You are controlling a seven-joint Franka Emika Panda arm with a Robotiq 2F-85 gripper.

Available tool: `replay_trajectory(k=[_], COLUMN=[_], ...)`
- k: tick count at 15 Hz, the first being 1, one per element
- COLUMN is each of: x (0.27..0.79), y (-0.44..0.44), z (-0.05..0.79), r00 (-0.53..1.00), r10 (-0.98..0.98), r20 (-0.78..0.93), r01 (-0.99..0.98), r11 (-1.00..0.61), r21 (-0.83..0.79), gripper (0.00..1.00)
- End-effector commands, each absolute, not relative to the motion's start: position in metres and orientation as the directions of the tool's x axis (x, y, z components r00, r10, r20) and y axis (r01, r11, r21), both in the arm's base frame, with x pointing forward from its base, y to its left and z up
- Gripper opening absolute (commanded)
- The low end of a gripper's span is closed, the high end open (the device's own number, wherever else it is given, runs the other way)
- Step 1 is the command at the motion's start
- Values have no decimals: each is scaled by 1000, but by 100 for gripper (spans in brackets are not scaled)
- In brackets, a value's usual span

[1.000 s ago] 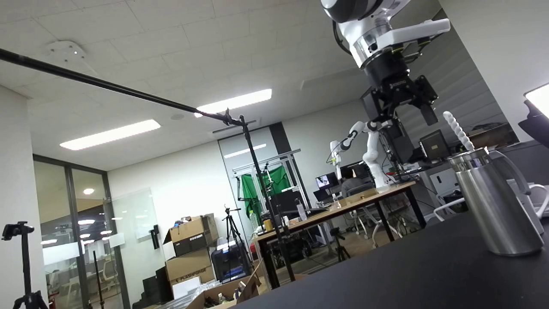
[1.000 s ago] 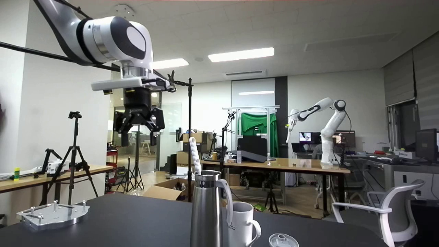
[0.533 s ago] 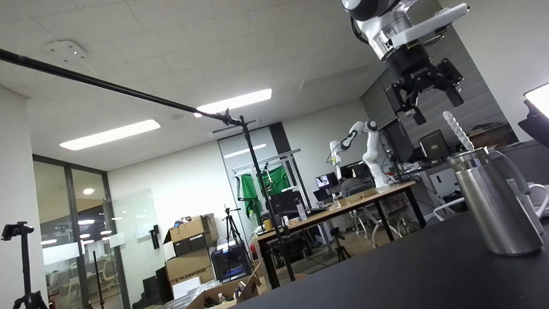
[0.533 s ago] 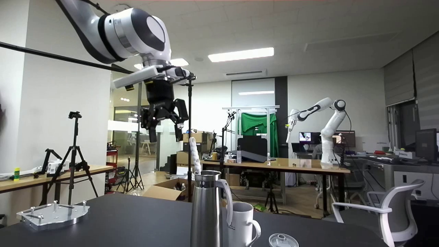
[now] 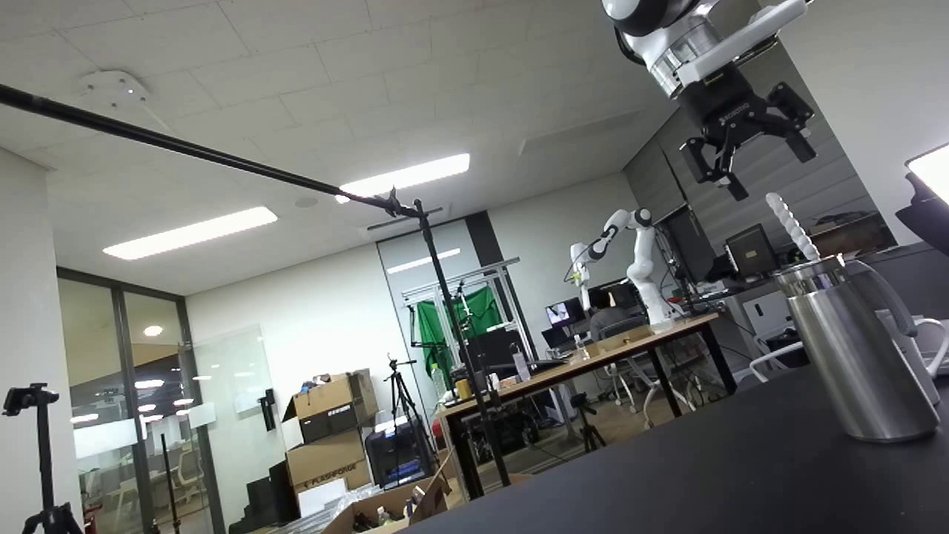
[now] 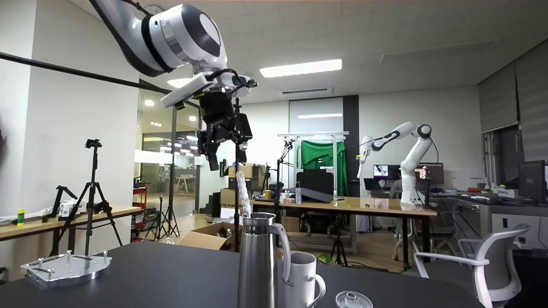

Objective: Lift and lower the thing in the flask six times

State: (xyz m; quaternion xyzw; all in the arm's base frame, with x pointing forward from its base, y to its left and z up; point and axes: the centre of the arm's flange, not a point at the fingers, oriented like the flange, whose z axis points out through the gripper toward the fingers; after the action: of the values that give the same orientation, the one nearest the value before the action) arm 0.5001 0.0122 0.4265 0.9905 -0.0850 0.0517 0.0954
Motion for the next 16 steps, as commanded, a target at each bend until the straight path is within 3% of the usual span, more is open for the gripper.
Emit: replay_trajectory(k=[1,7,8,10,16], x=[514,521,521,521,525], y=[7,-4,-5,-8,-14], z=[415,388,384,378,369], r00=[965,963,964,964,951], r10=[-180,-190,-194,-205,-247], r20=[193,189,182,170,186], r01=[-209,-214,-217,-226,-264], r11=[-968,-970,-969,-967,-962], r21=[140,114,115,116,71], gripper=[100,100,75,67,25])
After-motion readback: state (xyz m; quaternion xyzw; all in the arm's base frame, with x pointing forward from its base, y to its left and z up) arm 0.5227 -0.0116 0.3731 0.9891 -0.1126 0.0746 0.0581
